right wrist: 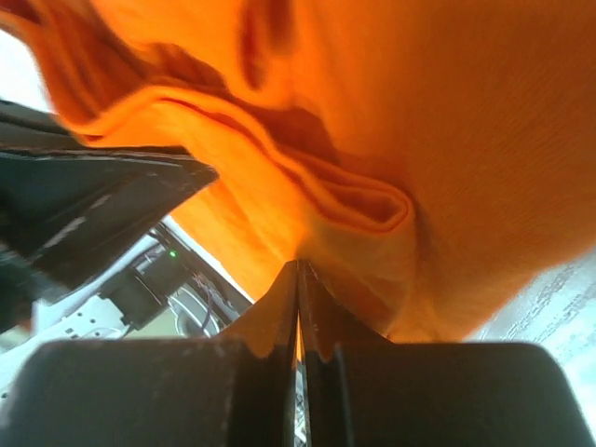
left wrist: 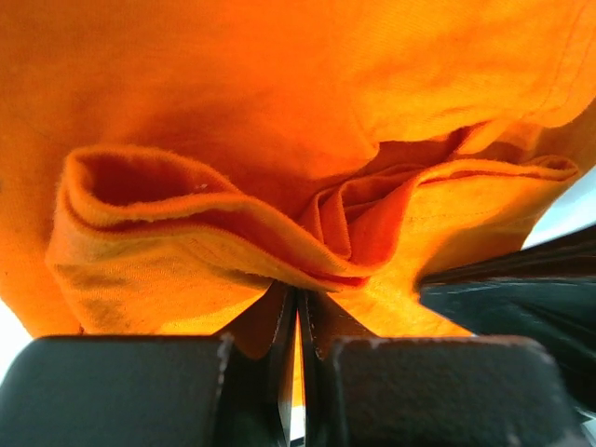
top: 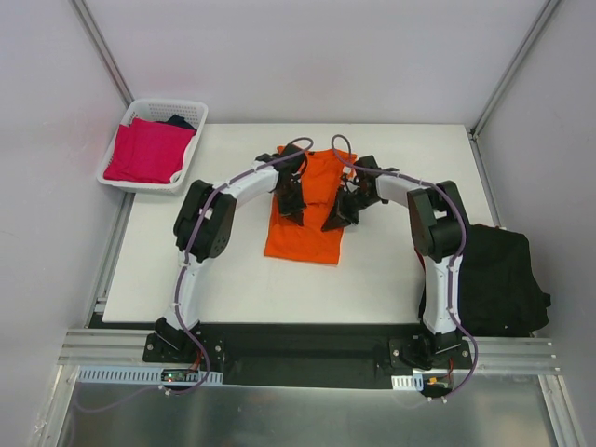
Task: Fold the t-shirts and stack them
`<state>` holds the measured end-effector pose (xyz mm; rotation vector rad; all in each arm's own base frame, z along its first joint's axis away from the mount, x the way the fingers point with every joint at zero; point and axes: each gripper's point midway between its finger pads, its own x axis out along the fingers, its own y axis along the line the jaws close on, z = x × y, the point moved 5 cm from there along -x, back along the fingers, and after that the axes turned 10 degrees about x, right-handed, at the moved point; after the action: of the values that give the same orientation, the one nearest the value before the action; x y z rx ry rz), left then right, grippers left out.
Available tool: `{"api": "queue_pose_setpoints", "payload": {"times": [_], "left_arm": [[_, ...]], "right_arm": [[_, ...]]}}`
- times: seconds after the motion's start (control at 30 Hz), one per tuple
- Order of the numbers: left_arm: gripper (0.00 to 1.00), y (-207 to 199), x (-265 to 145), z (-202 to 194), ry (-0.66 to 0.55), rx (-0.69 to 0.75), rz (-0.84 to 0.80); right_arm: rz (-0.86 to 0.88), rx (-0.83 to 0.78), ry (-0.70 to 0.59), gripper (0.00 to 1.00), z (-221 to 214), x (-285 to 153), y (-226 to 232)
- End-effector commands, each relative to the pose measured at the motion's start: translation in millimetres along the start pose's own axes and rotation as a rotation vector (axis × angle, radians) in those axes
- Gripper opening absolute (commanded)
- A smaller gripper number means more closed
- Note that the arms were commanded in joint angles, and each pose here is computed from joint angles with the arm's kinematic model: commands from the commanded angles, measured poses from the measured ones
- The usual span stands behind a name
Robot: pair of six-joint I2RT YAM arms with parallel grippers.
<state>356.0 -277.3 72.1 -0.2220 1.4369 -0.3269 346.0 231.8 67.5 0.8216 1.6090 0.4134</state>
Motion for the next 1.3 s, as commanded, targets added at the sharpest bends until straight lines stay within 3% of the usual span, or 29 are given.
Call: {"api": "queue_pose_setpoints", "payload": {"times": [0.0,0.4,0.97,1.27], "left_arm": [[0.00,-16.2,-3.3,-17.6,0.018,0.037,-0.013],[0.00,-40.1,1.8,-66.3,0.069,0.058,0.005],[0.00,-32.2,-15.6,-131.5,0.111,0.061,0.067],[0.00,-35.9,-14.3,-142.8,0.112,0.066,0.087]], "right_arm": [[0.001,-0.050,-0.003,0.01,-15.4,-9.7,5.3],[-0.055,-0.049,0.015,0.01,-52.9,-18.0,-21.0],[-0.221,-0.033,0.087,0.01,-121.9,-28.3,-54.3],[-0.235,-0.072,0.005,0.01,-122.8,-40.6,-43.8]]}}
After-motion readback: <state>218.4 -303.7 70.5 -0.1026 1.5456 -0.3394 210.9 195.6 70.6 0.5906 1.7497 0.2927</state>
